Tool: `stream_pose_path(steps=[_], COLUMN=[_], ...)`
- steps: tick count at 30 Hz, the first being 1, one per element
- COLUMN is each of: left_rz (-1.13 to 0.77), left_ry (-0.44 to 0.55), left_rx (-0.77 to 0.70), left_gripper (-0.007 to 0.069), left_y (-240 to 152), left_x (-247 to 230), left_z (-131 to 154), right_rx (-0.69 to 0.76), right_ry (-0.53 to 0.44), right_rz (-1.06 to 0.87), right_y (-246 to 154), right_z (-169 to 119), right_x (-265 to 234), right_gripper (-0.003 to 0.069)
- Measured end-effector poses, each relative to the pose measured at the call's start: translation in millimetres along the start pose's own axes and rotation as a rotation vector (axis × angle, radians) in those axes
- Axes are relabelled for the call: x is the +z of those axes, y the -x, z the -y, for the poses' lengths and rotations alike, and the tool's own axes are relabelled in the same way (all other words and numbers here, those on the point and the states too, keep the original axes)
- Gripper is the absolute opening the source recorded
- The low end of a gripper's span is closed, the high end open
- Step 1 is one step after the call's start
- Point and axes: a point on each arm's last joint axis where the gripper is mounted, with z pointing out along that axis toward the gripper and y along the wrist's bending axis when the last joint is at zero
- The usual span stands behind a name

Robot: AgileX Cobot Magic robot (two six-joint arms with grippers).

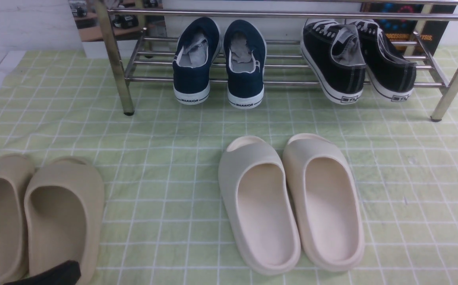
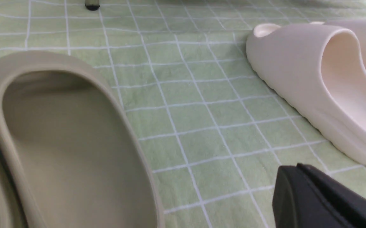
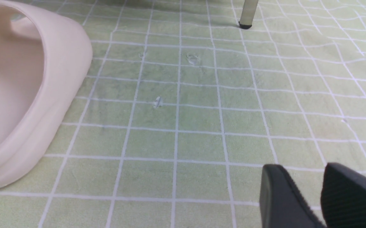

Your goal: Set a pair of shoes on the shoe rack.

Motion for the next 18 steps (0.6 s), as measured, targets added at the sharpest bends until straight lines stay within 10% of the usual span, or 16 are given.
stream_pose_path(steps=[9, 18], left_rz=[0.276, 0.036], left_ry=[0.125, 0.261], left_rx=[-0.082, -0.137], left_gripper=[-0.0013, -0.0013], left_y=[-1, -25], left_x=[-17, -16], left_z=[-11, -20], right_rx=[0.000, 0.000], right_ry=[0.000, 0.000], right_rz=[0.000, -0.001], right_y=[0, 0], right_z=[0, 0], right_x=[0, 0], right_gripper=[0.0237, 0.0239])
